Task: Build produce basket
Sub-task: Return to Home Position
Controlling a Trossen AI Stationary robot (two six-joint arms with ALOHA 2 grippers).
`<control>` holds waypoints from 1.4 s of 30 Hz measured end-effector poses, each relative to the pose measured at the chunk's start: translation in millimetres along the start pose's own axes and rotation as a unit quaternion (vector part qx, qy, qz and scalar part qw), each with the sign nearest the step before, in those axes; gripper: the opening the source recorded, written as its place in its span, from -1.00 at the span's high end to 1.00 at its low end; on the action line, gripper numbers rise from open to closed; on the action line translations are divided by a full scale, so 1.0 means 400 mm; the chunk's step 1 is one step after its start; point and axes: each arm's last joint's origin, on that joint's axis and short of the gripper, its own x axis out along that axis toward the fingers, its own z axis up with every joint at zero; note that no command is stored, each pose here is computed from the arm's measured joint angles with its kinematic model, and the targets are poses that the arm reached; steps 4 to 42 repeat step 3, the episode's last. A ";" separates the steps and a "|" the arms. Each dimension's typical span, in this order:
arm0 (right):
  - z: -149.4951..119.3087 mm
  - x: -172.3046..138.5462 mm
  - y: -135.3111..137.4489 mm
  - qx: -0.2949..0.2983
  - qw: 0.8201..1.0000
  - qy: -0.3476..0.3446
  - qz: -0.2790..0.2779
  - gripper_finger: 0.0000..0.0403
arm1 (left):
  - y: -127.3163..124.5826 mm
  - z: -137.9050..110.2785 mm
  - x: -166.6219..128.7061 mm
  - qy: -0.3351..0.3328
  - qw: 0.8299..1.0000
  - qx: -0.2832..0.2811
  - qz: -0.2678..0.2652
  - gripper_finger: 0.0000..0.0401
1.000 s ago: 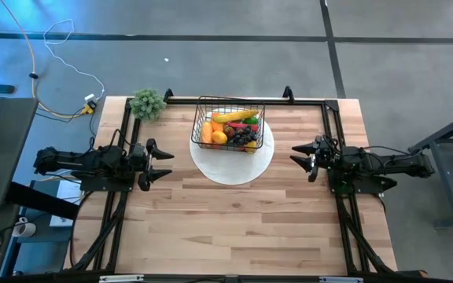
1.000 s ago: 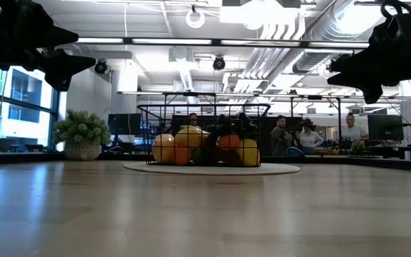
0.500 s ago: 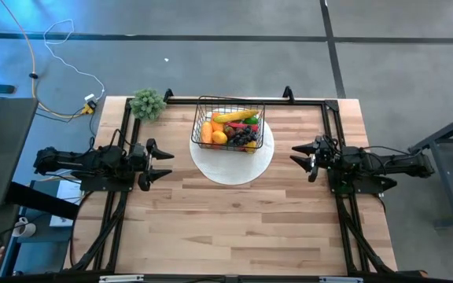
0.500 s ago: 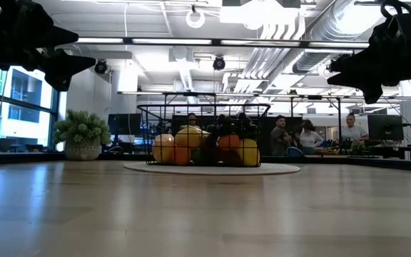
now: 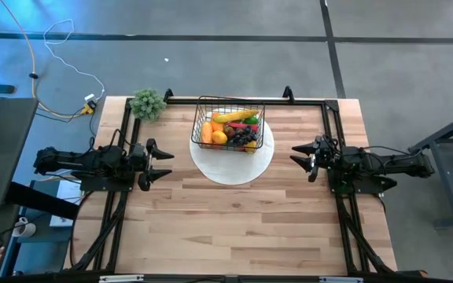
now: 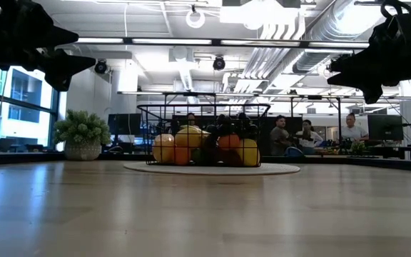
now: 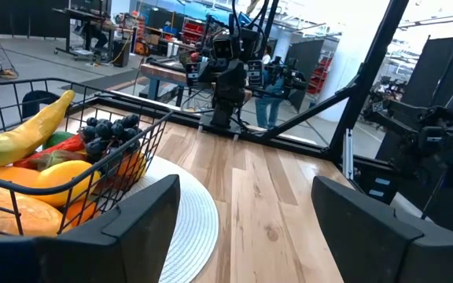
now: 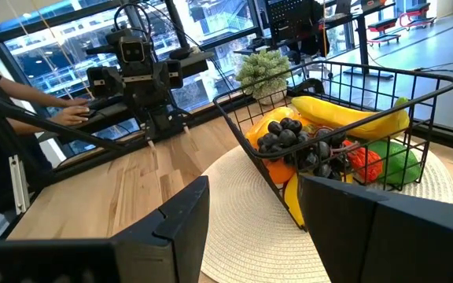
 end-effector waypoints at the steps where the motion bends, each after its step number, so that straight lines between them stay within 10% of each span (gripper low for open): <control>1: 0.000 0.000 0.000 0.000 1.000 0.000 0.000 0.12 | 0.000 0.000 0.000 0.000 1.000 0.001 0.000 -0.40; 42: 0.000 0.000 0.000 0.000 1.000 0.000 0.000 0.12 | 0.000 0.000 0.000 0.000 1.000 0.000 0.000 -0.40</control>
